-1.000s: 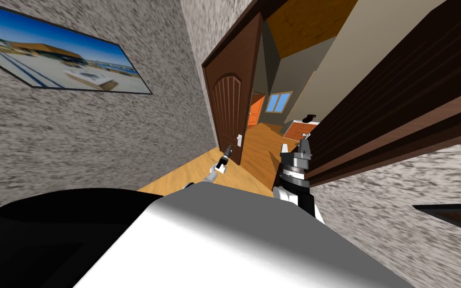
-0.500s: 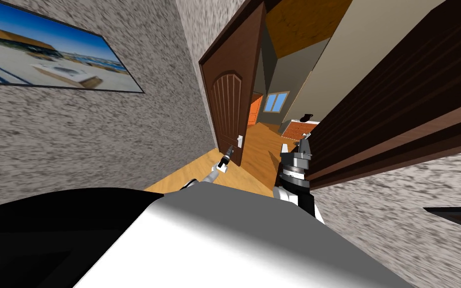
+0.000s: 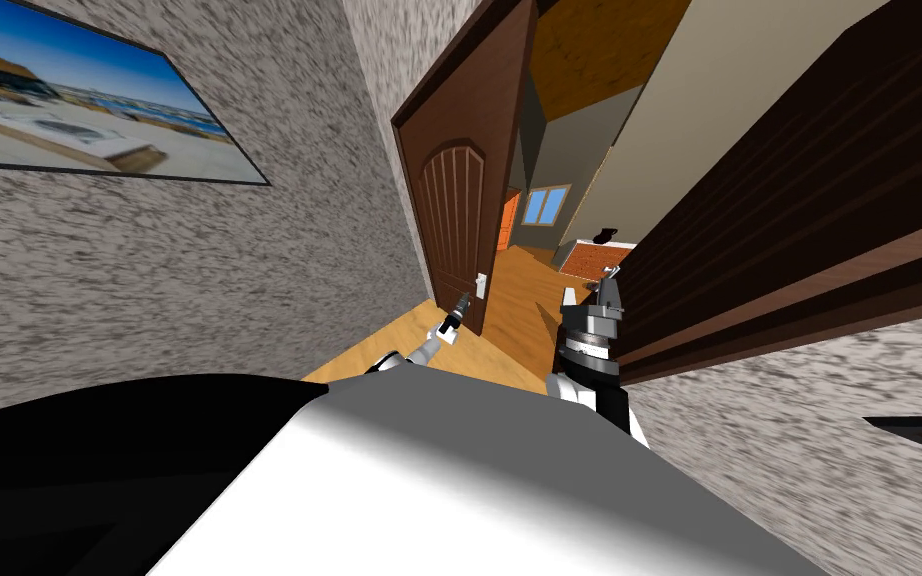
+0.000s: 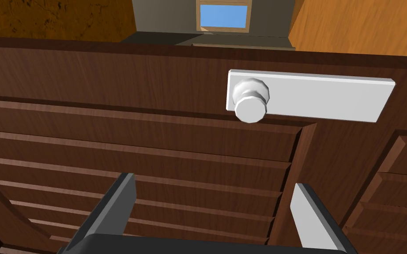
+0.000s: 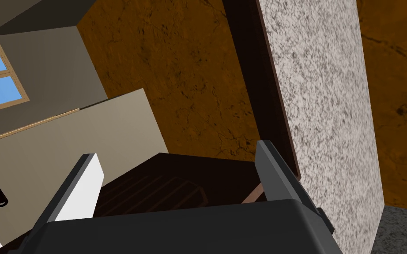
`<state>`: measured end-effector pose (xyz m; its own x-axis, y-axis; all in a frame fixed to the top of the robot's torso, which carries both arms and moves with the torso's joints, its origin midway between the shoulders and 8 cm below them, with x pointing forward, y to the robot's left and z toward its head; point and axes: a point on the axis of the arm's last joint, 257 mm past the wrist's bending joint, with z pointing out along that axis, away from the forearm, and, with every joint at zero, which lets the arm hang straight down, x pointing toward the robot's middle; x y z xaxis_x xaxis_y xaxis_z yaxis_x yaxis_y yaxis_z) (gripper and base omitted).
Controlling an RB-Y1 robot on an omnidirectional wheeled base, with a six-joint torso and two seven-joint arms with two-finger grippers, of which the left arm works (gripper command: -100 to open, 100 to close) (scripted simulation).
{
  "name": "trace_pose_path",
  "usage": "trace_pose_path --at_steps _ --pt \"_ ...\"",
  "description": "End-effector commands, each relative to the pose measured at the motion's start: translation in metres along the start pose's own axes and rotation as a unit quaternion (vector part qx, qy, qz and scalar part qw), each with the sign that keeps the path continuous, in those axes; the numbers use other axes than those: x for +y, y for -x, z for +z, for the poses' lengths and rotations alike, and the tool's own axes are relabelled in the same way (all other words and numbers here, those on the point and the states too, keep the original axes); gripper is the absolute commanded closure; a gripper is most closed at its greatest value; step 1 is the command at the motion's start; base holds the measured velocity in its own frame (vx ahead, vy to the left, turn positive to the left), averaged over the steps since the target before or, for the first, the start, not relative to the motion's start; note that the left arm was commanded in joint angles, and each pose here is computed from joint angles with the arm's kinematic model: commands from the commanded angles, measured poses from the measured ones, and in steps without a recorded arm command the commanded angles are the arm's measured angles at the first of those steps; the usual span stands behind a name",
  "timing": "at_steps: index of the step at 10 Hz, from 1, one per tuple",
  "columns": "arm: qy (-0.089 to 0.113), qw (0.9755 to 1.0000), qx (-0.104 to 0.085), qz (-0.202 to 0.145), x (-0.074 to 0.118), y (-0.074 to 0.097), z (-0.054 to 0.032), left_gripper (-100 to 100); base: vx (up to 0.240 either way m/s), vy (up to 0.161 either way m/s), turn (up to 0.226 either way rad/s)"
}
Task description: Push the door open
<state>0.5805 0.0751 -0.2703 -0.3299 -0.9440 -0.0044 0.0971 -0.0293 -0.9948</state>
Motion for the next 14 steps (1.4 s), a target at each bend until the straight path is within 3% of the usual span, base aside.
trace_pose_path --at_steps 1,8,14 --pt "0.005 1.0000 0.005 -0.001 0.004 -0.004 0.0037 -100 0.079 0.098 -0.053" --pt "0.029 0.9992 0.027 -0.003 0.018 -0.027 0.0176 -100 0.073 0.087 -0.063" --pt "0.042 0.9983 0.040 -0.003 0.025 -0.042 0.0243 -100 0.058 0.072 -0.044"
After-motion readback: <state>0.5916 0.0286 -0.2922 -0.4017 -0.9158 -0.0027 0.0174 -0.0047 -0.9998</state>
